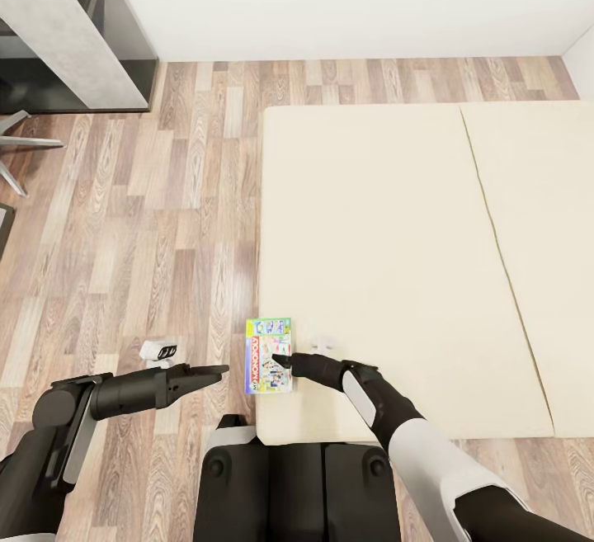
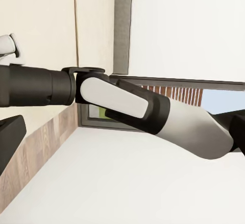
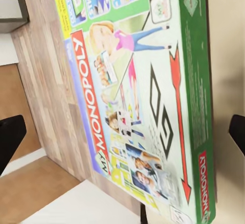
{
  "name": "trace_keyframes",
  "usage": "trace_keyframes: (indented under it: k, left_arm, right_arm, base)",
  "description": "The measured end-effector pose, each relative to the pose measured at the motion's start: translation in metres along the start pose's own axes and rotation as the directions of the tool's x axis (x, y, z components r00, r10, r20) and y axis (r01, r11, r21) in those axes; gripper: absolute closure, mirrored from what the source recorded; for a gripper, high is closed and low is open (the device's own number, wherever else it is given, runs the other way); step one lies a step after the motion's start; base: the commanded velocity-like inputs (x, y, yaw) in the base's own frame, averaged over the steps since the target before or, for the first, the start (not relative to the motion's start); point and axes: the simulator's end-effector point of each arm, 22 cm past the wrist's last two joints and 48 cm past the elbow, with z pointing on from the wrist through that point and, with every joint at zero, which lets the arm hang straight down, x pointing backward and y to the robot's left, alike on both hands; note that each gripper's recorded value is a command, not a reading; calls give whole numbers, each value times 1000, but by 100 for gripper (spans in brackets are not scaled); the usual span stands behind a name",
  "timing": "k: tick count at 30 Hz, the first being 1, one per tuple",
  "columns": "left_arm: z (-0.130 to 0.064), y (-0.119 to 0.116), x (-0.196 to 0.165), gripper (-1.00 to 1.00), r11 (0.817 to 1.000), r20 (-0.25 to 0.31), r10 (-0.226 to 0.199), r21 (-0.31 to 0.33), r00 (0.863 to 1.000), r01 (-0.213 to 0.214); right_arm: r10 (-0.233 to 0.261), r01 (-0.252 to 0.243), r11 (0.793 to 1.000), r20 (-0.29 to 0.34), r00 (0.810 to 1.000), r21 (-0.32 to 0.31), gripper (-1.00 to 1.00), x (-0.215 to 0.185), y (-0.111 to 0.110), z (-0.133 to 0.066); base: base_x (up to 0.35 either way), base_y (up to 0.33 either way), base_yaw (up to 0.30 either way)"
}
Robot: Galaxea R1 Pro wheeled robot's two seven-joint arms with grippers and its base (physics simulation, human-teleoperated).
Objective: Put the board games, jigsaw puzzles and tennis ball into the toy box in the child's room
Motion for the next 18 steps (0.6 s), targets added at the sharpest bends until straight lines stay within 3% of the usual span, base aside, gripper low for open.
trace_keyframes:
  k: [18]
  left_arm:
    - [0,0,0,-100,1000,0,0,0,1000,0]
  right_arm:
    - [-7,7,1000,-4,1000,-2,-100,1,2,1]
  base:
    - [0,0,0]
